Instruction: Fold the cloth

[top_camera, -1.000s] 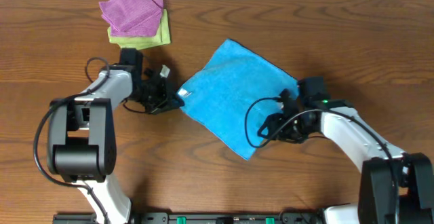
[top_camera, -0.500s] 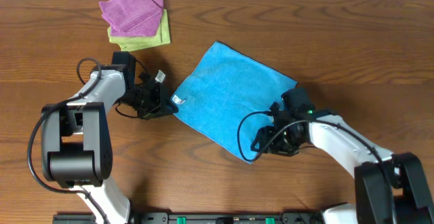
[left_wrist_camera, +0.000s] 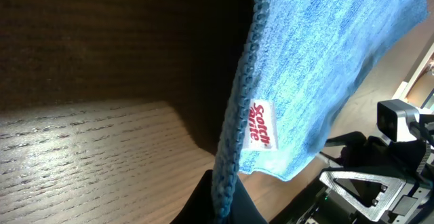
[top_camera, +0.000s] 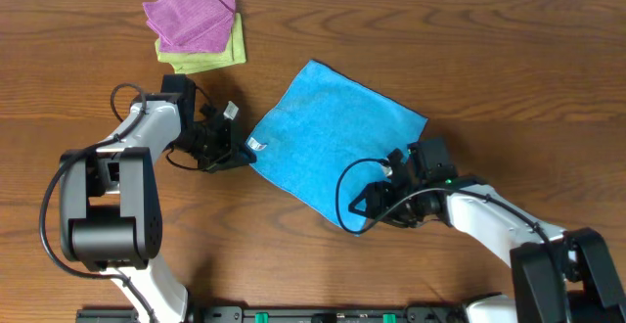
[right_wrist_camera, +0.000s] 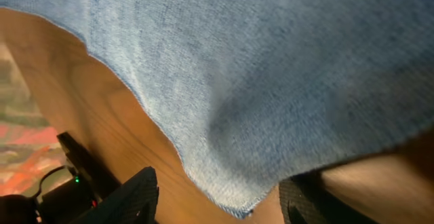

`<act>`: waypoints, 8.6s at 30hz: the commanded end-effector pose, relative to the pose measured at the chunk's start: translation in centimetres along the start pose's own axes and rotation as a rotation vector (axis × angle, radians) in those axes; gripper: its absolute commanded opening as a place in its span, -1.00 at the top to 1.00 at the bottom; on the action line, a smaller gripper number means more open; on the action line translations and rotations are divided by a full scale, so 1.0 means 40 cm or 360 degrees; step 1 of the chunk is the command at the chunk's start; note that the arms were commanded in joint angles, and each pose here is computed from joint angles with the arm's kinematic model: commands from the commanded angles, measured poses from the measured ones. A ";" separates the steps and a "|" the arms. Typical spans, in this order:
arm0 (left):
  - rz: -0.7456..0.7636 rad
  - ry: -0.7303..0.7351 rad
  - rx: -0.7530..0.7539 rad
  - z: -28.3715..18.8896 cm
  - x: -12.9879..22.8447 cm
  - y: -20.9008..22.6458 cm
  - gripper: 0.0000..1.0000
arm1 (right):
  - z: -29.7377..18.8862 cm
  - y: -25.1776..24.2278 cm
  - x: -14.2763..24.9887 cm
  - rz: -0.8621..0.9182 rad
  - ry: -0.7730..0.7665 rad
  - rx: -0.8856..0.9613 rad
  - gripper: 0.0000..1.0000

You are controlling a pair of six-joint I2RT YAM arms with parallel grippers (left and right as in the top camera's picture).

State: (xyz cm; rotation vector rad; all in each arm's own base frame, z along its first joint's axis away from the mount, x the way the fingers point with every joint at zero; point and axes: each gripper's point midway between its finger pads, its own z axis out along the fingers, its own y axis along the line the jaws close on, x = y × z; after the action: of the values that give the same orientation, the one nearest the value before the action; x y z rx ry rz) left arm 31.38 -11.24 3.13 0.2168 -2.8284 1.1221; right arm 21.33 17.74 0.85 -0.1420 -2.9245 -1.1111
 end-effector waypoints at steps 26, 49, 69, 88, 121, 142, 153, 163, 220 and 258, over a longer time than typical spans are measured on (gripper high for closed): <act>0.0133 0.0270 0.0189 0.017 0.117 -0.103 0.89 | -0.207 -0.067 -0.105 -0.0149 -0.0476 0.0424 0.97; 0.0327 -0.0303 0.0129 0.009 -0.031 -0.307 0.88 | -0.358 -0.069 -0.245 -0.0278 -0.1036 0.0750 0.98; 0.0384 -0.0799 0.0026 0.038 -0.212 -0.346 0.89 | -0.362 -0.135 -0.414 -0.0219 -0.1259 0.0769 0.97; 0.0318 -0.0870 0.0040 0.119 -0.296 -0.292 0.89 | -0.298 -0.161 -0.578 -0.0261 -0.1188 0.0816 0.98; 0.0306 -0.0841 -0.0057 0.052 -0.288 -0.232 -0.27 | -0.356 -0.157 -0.525 -0.0169 -0.1172 0.0916 0.02; 0.0292 -0.0903 -0.0140 0.140 -0.257 -0.305 0.89 | -0.344 -0.157 -0.334 0.0432 -0.1062 0.0199 -0.38; 0.0286 -0.0845 -0.0197 0.231 -0.277 -0.246 0.88 | -0.307 -0.173 -0.313 0.0529 -0.1066 0.0110 -0.38; 0.0253 -0.0821 -0.0285 0.256 -0.271 -0.209 0.88 | -0.288 -0.195 -0.333 0.0604 -0.1083 0.0121 -0.36; 0.0310 -0.0729 -0.0238 0.321 -0.317 -0.282 0.89 | -0.108 -0.275 -0.448 0.0715 -0.1222 0.0124 -0.28; 0.0338 -0.0690 -0.0215 0.307 -0.320 -0.317 0.88 | -0.245 0.174 -0.630 -0.0546 -0.1401 0.0113 0.97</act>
State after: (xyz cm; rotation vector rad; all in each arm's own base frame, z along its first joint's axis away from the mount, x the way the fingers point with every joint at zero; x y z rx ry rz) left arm 45.36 -27.08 0.93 0.2101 -3.3595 1.0081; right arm 46.08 13.17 10.31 -0.3468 -3.8150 -1.2405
